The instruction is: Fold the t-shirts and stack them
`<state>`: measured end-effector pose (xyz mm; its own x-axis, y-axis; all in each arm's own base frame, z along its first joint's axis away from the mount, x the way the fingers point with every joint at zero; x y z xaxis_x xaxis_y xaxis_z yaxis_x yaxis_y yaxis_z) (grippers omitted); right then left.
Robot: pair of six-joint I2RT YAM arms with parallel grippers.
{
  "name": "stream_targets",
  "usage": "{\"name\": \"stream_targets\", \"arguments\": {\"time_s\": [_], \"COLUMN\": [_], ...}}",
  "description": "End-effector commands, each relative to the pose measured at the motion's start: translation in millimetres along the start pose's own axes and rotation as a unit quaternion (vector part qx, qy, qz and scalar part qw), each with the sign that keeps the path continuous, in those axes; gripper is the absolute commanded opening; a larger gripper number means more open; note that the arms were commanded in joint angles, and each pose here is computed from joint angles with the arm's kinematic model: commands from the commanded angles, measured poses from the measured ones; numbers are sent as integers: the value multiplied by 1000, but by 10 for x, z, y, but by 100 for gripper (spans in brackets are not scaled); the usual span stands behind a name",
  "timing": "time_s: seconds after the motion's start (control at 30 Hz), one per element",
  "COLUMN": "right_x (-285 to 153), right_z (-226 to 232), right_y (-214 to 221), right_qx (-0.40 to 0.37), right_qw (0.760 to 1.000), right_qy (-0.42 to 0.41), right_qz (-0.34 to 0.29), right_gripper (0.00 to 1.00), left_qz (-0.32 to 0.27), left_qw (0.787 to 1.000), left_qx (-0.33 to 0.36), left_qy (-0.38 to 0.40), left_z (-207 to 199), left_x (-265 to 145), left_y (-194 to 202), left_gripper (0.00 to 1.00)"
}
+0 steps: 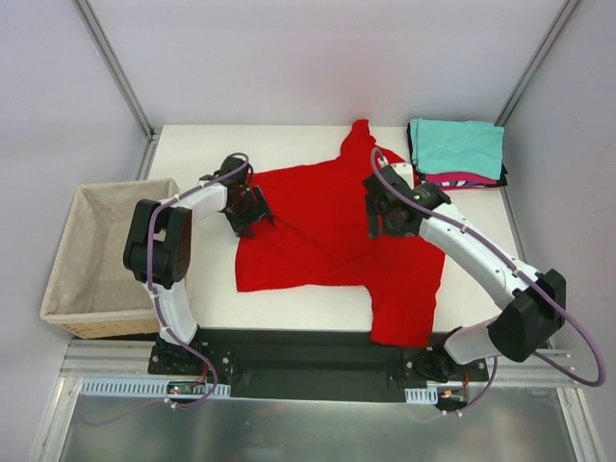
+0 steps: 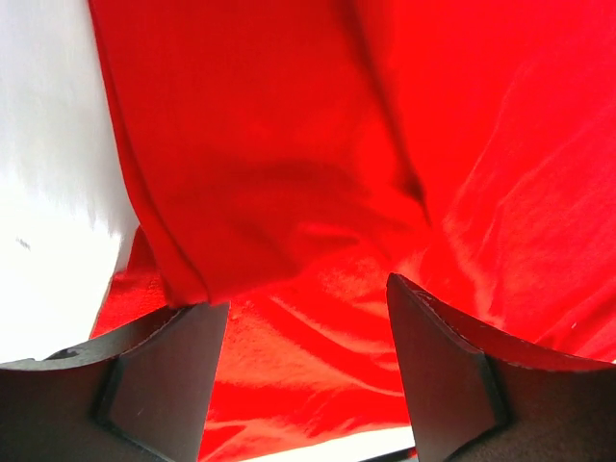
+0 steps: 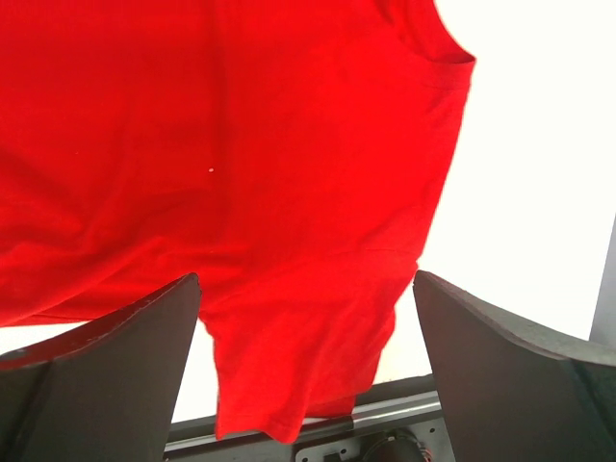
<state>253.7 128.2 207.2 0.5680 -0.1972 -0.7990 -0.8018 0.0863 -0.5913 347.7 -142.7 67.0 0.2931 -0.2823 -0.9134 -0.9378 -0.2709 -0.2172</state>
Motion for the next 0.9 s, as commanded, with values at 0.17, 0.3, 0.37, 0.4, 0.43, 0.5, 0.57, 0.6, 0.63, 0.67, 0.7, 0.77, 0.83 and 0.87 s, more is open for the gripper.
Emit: {"name": "stream_targets", "arguments": {"time_s": [0.17, 0.3, 0.37, 0.4, 0.43, 0.5, 0.57, 0.6, 0.63, 0.67, 0.7, 0.77, 0.83, 0.87], "right_x": [-17, -7, 2, 11, 19, 26, 34, 35, 51, 58, 61, 96, 175, 247], "right_z": [-220, -229, -221, -214, -215, -201, -197, -193, -193, -189, -185, -170, -101, -84], "right_y": [4, 4, 3, 6, 7, 14, 27, 23, 37, 38, 41, 82, 124, 175], "right_qx": [1, 3, 4, 5, 4, 5, 7, 8, 7, 8, 8, 6, 3, -1], "right_qw": [1000, 1000, 1000, 1000, 1000, 1000, 1000, 1000, 1000, 1000, 1000, 1000, 1000, 1000], "right_qy": [20, 19, 18, 17, 19, 16, 16, 15, 16, 16, 16, 12, 3, 8], "right_qz": [-7, -6, -5, -3, -2, 1, 3, 2, 3, 3, 4, 10, 17, 28], "right_gripper": [97, 97, 96, 97, 97, 97, 97, 97, 97, 96, 97, 97, 97, 97], "left_qz": [-26, -38, -42, -46, -46, -49, -51, -54, -58, -59, -61, -71, -85, -87], "left_qw": [998, 997, 996, 996, 995, 995, 995, 996, 996, 997, 997, 997, 996, 996], "left_qx": [-26, -46, -50, -53, -57, -61, -62, -58, -54, -48, -47, -38, -23, -20], "left_qy": [-49, -58, -61, -62, -62, -54, -52, -45, -40, -30, -20, 19, 26, 23], "left_z": [350, 559, 619, 666, 685, 700, 707, 683, 656, 614, 574, 389, 262, 248], "left_x": [7, -87, -118, -138, -147, -167, -182, -202, -238, -271, -319, -527, -732, -784], "left_y": [-418, -562, -606, -654, -675, -744, -792, -832, -856, -868, -867, -832, -686, -611], "left_gripper": [66, 66, 66, 66, 66, 66, 66, 66, 66, 66, 66, 66, 65, 66]}}
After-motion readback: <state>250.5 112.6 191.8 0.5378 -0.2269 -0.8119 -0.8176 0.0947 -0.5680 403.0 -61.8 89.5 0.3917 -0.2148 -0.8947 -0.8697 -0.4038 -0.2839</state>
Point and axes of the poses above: each gripper's point midway between its finger pads, its own x axis out along the fingers, its own z axis along the line the jaws close on, y = z × x, the point moved 4 cm from there along -x, back along the fingers, and after that the axes turned 13 degrees about x, right-handed, at the moved point
